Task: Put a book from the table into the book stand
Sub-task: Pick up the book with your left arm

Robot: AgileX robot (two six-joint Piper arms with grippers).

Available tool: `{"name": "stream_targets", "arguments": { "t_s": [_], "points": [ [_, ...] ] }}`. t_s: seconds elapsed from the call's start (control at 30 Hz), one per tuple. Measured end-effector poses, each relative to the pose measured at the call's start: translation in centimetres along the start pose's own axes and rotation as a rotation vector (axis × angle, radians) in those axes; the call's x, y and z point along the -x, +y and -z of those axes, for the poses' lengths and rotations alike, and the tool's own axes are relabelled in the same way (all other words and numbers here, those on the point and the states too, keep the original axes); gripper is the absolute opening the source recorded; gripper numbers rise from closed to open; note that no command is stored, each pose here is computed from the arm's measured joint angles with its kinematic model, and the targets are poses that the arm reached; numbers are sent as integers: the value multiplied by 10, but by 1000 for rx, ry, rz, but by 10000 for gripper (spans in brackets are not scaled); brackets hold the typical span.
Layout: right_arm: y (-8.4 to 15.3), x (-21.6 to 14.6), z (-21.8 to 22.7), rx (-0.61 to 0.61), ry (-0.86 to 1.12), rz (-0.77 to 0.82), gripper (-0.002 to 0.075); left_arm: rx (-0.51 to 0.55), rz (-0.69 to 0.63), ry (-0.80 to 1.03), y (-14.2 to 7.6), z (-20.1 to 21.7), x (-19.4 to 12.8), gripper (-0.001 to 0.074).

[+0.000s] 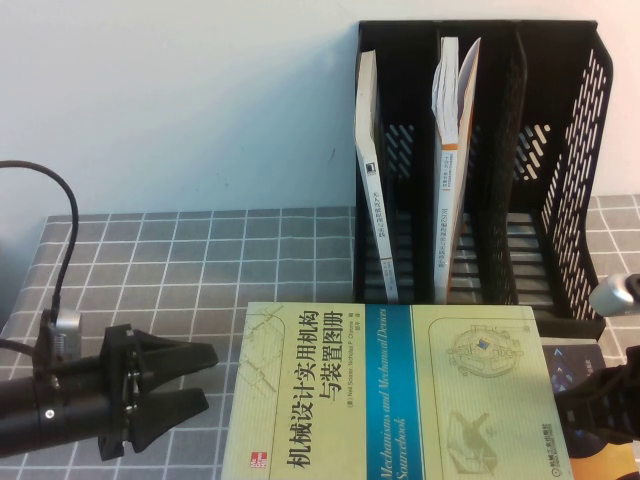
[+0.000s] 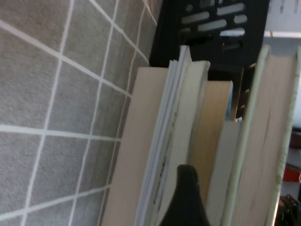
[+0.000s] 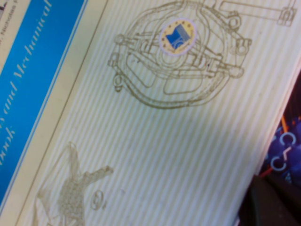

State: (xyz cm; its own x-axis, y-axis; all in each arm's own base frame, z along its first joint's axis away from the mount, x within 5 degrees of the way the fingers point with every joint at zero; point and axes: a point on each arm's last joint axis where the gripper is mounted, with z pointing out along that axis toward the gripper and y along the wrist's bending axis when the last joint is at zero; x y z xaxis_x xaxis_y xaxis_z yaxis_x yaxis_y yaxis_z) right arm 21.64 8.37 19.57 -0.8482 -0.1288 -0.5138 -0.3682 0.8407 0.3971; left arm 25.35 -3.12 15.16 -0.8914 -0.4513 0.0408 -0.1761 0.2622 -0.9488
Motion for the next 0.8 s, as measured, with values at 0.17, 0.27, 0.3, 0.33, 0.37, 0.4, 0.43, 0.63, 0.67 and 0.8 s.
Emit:
{"name": "stream_targets", "arguments": {
  "t_s": [0.17,0.27,0.3,0.33,0.37,0.4,0.43,0.63,0.67,0.8],
  "points": [
    [-1,0,0,-4,-2,0,-3,-5,-8,-4,0,-4,0,532],
    [0,0,0,-5,-3,-1,-3,-7,-28,32,-3,-13,-6,561],
    [-1,0,0,-7,-5,-1,-3,-9,-39,42,-4,-16,-8,564],
    [-1,0,0,-7,-5,0,-3,-12,-48,55,-5,-19,-10,568],
    [-1,0,0,-7,-5,0,-3,-13,-60,69,-7,-23,-13,570],
    [-1,0,0,-7,-5,1,-3,-14,-67,81,-8,-26,-15,572],
    [-1,0,0,-7,-5,2,-3,-14,-80,97,-8,-29,-18,573],
    [-1,0,0,-7,-7,5,-3,-16,-109,153,-11,-40,-29,573],
    [-1,0,0,-7,-7,7,-3,-16,-112,161,-12,-42,-31,573],
    [-1,0,0,-7,-7,16,-3,-20,-128,178,-15,-46,-32,573]
  ]
}}
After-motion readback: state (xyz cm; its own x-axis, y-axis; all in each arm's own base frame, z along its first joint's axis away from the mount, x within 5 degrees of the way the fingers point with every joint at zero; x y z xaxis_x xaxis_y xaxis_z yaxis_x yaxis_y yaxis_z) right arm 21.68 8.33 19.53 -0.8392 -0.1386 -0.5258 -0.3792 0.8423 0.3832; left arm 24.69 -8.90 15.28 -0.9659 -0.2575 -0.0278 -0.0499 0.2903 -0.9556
